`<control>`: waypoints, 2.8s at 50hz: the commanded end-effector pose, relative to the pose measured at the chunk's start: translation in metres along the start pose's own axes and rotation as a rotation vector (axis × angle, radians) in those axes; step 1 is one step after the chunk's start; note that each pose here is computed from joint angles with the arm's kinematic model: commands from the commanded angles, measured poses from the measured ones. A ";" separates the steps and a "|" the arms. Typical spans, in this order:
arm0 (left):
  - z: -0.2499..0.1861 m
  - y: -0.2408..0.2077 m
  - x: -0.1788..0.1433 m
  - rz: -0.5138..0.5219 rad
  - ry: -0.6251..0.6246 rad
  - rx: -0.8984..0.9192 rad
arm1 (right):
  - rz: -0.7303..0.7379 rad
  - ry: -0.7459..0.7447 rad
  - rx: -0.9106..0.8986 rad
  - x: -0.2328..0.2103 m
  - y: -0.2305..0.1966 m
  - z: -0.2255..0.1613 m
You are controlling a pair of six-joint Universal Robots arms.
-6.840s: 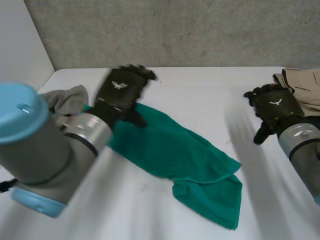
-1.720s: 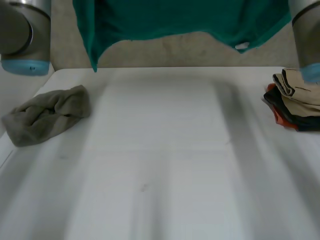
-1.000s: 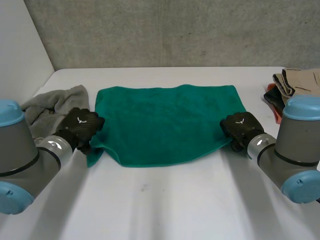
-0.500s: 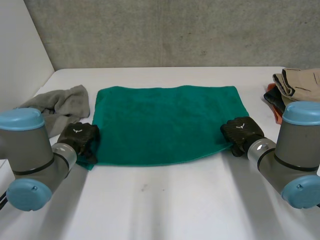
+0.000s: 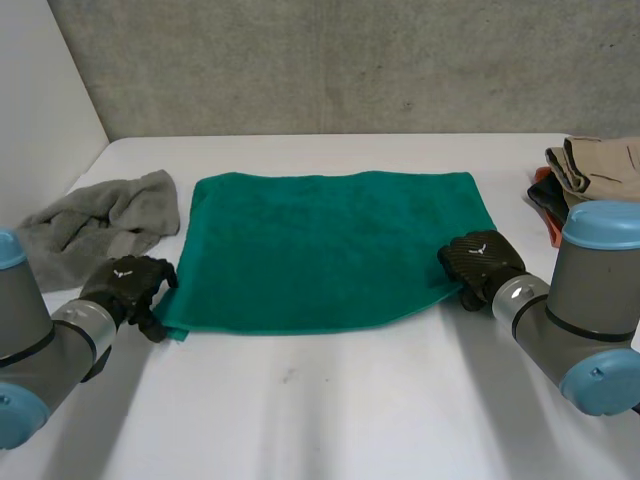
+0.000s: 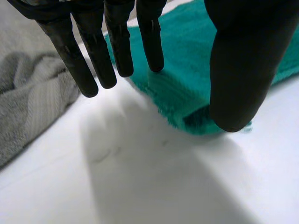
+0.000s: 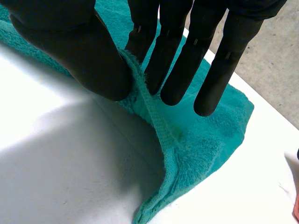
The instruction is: Fold the laundry.
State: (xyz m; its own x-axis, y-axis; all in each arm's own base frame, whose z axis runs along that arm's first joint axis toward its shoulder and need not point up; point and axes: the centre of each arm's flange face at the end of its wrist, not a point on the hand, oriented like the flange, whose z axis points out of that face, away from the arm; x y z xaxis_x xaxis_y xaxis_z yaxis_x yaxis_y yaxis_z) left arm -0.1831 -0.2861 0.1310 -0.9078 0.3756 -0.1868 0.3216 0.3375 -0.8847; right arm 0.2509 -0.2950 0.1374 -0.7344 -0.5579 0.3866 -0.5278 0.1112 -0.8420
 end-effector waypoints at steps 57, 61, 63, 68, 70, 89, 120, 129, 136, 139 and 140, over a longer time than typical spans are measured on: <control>0.032 -0.287 -0.026 0.255 -0.402 1.125 | -0.115 0.615 0.694 0.168 -0.226 -0.005; 0.012 -0.308 -0.034 0.177 -0.438 1.235 | -0.098 0.664 0.830 0.175 -0.247 -0.024; 0.010 -0.306 -0.036 0.170 -0.442 1.211 | -0.099 0.657 0.823 0.173 -0.245 -0.024; 0.032 -0.271 -0.034 0.173 -0.401 1.055 | -0.094 0.622 0.751 0.167 -0.228 -0.013; 0.042 -0.247 -0.028 0.178 -0.372 0.973 | -0.091 0.577 0.697 0.159 -0.213 -0.004; 0.004 -0.032 0.032 0.368 -0.017 0.249 | -0.123 0.024 -0.207 0.065 0.012 0.026; 0.031 -0.062 0.014 0.562 -0.058 0.223 | -0.423 0.186 -0.202 0.082 -0.007 0.025; 0.088 -0.076 0.031 0.578 -0.119 0.320 | -0.458 0.323 -0.046 0.097 -0.014 0.077; 0.114 -0.081 0.040 0.578 -0.146 0.352 | -0.455 0.348 -0.022 0.099 -0.003 0.107; 0.115 -0.087 0.049 0.577 -0.142 0.382 | -0.454 0.371 0.002 0.097 -0.008 0.116; 0.114 -0.088 0.052 0.574 -0.134 0.390 | -0.452 0.384 0.009 0.097 -0.011 0.117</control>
State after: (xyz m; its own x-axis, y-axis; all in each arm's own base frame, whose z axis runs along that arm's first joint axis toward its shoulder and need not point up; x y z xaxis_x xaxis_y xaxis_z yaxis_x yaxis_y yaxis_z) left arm -0.2748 -0.3938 0.1477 -0.6504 0.2867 -0.7034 0.6796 -0.1939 -0.7074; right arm 0.2260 -0.4354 0.1429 -0.5252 -0.2460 0.8146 -0.8303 -0.0613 -0.5539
